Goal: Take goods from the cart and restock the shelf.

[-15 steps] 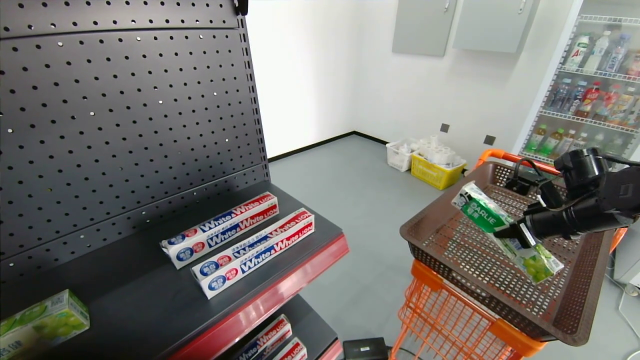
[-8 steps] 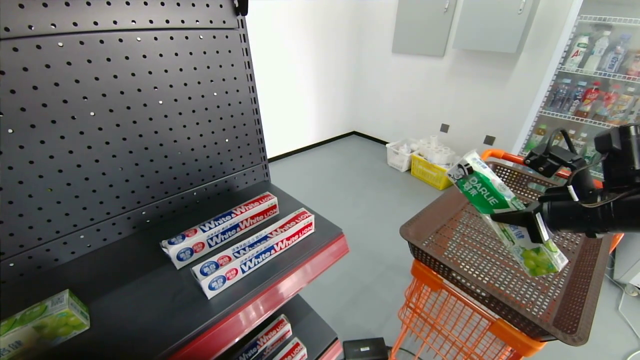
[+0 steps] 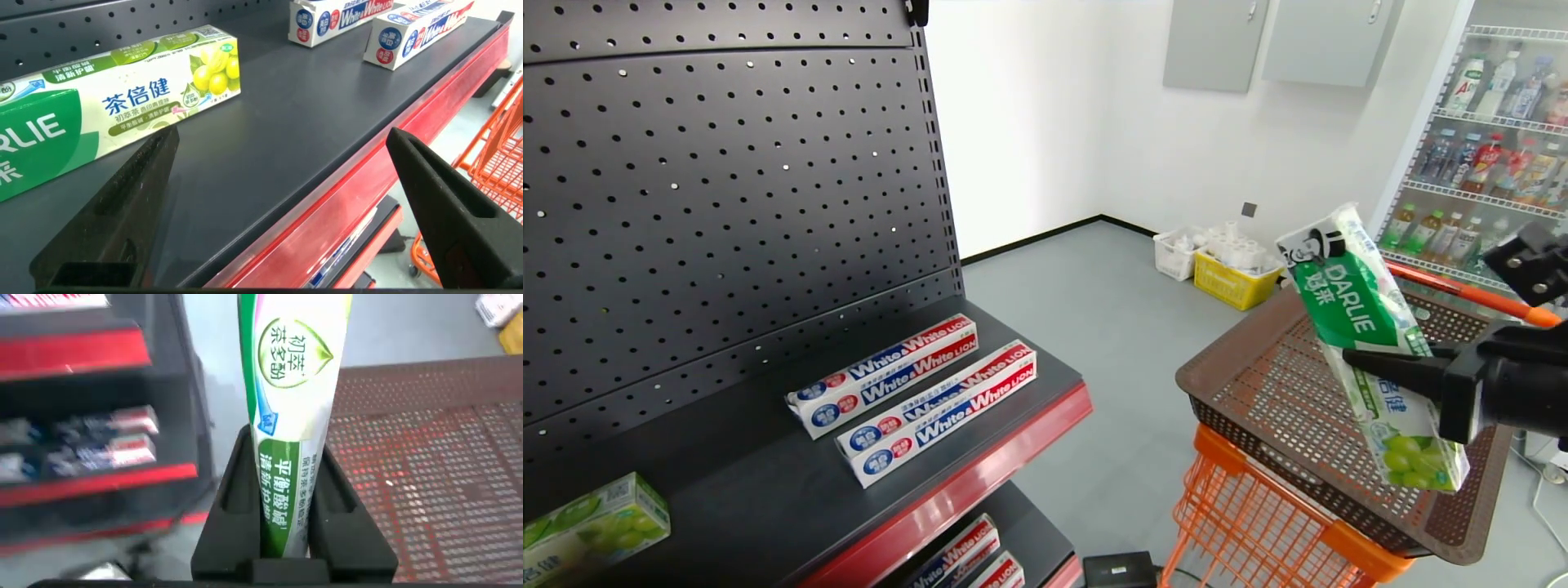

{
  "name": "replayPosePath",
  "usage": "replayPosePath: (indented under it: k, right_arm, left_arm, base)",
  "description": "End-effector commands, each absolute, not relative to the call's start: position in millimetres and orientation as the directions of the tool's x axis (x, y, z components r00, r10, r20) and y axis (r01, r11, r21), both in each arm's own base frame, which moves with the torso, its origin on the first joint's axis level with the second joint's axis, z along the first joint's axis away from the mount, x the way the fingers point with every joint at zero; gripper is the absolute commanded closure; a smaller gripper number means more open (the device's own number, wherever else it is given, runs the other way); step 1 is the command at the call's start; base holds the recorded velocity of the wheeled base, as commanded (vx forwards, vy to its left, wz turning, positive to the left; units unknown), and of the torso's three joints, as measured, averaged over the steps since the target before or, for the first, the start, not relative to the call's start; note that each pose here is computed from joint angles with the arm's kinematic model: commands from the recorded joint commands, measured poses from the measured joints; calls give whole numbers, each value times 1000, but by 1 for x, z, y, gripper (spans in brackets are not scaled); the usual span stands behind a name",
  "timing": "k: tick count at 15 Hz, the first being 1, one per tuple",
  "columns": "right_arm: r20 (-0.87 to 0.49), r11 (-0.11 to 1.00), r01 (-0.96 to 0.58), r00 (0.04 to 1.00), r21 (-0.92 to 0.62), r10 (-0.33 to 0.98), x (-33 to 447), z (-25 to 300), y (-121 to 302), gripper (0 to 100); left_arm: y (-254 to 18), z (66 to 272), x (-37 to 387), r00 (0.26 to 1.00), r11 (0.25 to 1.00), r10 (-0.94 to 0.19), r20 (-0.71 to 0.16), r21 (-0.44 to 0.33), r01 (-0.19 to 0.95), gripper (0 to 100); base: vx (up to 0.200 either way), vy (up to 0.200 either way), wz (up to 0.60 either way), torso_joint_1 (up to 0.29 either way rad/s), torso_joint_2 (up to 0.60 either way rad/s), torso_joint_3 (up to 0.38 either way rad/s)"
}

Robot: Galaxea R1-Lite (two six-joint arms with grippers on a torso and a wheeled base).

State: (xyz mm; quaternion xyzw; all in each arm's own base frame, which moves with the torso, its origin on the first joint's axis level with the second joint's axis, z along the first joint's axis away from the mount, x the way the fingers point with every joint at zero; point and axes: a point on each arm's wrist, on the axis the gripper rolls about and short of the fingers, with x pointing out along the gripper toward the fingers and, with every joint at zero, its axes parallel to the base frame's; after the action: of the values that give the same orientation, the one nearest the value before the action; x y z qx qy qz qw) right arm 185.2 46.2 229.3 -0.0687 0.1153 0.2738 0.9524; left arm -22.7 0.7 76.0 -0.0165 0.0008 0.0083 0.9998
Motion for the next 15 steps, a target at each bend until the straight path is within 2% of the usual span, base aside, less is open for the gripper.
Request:
replayPosePath:
  k: [1, 4, 7, 8, 13, 15]
  right_arm:
    - [-146, 803, -594, 799, -36, 584, 139, 235, 46, 100]
    - [-65, 792, -610, 791, -14, 609, 105, 232, 38, 100]
    - [-55, 807, -590, 807, -24, 588, 90, 222, 31, 100]
    - [-37, 858, -511, 859, -42, 510, 79, 215, 21, 100]
    - [-1, 913, -403, 915, -56, 404, 50, 195, 13, 100]
    - [16, 907, -418, 908, -56, 419, 54, 199, 16, 100]
  left_arm:
    - [1, 76, -23, 1000, 999, 17, -3, -34, -17, 0]
    - [1, 76, -23, 1000, 999, 17, -3, -34, -17, 0]
    - [1, 76, -23, 1000, 999, 17, -3, -34, -17, 0]
    - [1, 76, -23, 1000, 999, 17, -3, -34, -17, 0]
    - [1, 76, -23, 1000, 999, 17, -3, -34, -17, 0]
    - [1, 76, -23, 1000, 999, 17, -3, -34, -17, 0]
  base:
    - [0, 0, 0, 0, 0, 0]
    - [0, 0, 0, 0, 0, 0]
    - [0, 0, 0, 0, 0, 0]
    - [0, 0, 0, 0, 0, 0]
    - [0, 0, 0, 0, 0, 0]
    - [0, 0, 0, 0, 0, 0]
